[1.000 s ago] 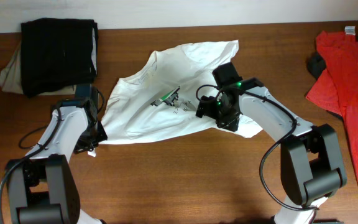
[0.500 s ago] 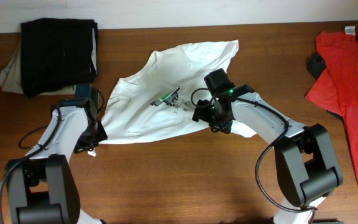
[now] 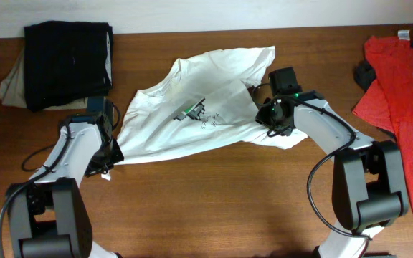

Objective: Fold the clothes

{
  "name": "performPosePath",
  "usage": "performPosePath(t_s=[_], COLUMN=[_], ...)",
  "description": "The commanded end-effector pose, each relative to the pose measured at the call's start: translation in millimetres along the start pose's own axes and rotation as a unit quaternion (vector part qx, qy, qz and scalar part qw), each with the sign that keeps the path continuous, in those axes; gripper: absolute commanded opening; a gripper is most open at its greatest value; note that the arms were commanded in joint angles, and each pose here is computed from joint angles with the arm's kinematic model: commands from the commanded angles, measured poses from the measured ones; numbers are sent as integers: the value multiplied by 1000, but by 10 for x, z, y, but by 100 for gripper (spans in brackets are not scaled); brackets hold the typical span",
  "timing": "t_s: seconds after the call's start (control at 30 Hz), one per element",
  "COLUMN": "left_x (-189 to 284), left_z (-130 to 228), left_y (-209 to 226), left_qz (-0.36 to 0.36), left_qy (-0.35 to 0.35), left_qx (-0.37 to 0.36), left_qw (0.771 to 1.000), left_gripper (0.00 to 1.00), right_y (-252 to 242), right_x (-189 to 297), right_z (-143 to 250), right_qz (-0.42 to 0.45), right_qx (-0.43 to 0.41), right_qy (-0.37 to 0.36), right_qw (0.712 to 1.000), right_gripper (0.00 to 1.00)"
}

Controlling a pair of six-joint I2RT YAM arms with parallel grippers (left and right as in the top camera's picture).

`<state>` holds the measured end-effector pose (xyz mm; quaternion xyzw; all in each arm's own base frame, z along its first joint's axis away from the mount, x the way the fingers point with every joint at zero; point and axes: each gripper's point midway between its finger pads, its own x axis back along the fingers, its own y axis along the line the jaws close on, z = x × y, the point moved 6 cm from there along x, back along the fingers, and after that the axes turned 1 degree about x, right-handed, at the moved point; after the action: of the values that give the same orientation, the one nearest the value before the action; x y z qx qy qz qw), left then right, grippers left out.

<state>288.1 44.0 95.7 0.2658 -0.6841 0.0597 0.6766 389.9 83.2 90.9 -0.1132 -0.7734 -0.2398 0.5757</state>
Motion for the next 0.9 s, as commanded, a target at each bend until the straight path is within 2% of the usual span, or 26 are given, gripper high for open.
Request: performPosePath(t_s=[0.0,0.1,0.27,0.33,0.37,0.4,0.63,0.87], left_x=[19,19,19,19,19,19,19,19], left_z=[-40,-39,-39,-39,-38,-38,-33,-38], left_y=[11,12,11,11,11,11,-4,-7], left_qz=[-3,-3,-3,-3,-3,-3,4,4], left_qy=[-6,-5,-5,-5,-5,-5,-2,-4], left_qx=[13,13,13,13,13,13,13,13], left_qw=[1000,1000,1000,1000,1000,1000,1000,1000], left_gripper=[1,1,1,1,1,1,1,1], right_y=[-20,-73,-177,-213,-263,-320,-792,-929], right_x=[-43,-69,-278,-274,-251,-201,536,1018], right_z=[-21,-52,29,17,-14,-41,-129,-57], right_qz=[8,30,59,73,83,90,124,123], right_qx=[3,2,3,3,-2,-9,-71,-79], right_qy=[-10,-25,-2,-9,-11,-6,8,-1], right_qw=[1000,999,998,997,996,996,990,989], right_gripper=[45,46,43,33,7,4,4,4])
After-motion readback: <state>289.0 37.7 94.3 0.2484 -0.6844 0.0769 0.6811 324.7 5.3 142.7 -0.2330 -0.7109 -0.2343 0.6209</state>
